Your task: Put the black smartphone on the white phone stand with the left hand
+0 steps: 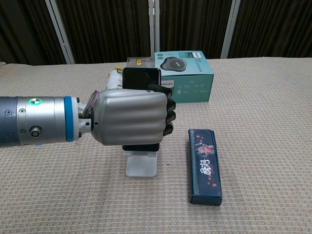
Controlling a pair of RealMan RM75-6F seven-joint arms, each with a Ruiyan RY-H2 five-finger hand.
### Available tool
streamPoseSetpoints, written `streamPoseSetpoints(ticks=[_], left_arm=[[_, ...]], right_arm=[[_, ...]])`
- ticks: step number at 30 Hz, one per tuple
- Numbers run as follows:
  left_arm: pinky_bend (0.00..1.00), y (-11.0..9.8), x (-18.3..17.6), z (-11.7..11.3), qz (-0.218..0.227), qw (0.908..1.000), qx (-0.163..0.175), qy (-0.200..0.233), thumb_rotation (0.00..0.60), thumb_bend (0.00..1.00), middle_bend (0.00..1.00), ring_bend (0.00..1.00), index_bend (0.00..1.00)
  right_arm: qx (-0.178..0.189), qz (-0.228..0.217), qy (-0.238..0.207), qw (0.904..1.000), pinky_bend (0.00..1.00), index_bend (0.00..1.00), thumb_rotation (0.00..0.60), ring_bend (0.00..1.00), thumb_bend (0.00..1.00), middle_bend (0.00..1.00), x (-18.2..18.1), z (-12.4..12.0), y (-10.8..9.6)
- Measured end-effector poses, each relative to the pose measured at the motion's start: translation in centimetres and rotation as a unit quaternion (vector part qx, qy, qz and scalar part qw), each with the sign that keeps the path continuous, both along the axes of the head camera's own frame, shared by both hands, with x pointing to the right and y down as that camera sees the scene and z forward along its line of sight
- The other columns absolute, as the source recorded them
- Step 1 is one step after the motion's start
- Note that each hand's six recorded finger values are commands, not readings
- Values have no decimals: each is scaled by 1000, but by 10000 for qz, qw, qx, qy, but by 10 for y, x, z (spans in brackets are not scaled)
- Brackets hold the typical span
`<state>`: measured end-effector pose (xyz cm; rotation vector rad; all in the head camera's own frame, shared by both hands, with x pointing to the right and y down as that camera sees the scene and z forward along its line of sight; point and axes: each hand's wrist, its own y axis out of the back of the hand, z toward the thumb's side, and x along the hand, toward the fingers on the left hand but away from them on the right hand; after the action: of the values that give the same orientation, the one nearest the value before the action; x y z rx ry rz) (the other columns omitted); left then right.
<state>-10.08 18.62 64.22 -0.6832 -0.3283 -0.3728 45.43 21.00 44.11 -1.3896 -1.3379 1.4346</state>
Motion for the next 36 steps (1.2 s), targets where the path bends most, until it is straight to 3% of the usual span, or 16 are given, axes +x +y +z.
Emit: streamPoseSetpoints(ticks=[14, 18, 21, 24, 28, 36], left_arm=[[436, 7, -2, 5, 100, 9999, 40, -49, 600, 0, 448, 515, 574], [399, 6, -4, 5, 91, 9999, 58, -69, 600, 0, 327, 396, 454], [369, 6, -5, 5, 81, 9999, 55, -85, 600, 0, 128, 247, 248], [327, 7, -6, 6, 88, 9999, 61, -96, 600, 0, 21, 166, 131], [276, 9, -5, 5, 116, 9999, 68, -82, 600, 0, 0, 104, 70], [210, 7, -9, -3, 68, 10000, 50, 18, 600, 0, 0, 27, 53]], right_arm=[[28, 20, -36, 10000, 0, 0, 600, 0, 0, 0, 2, -3, 1], [27, 15, -34, 10000, 0, 0, 600, 0, 0, 0, 2, -3, 1], [26, 8, -38, 10000, 0, 0, 600, 0, 0, 0, 2, -3, 1], [25, 4, -38, 10000, 0, 0, 600, 0, 0, 0, 1, -3, 1], [22, -3, -19, 10000, 0, 0, 600, 0, 0, 0, 1, -3, 1], [12, -22, 18, 10000, 0, 0, 600, 0, 0, 0, 0, -3, 2]])
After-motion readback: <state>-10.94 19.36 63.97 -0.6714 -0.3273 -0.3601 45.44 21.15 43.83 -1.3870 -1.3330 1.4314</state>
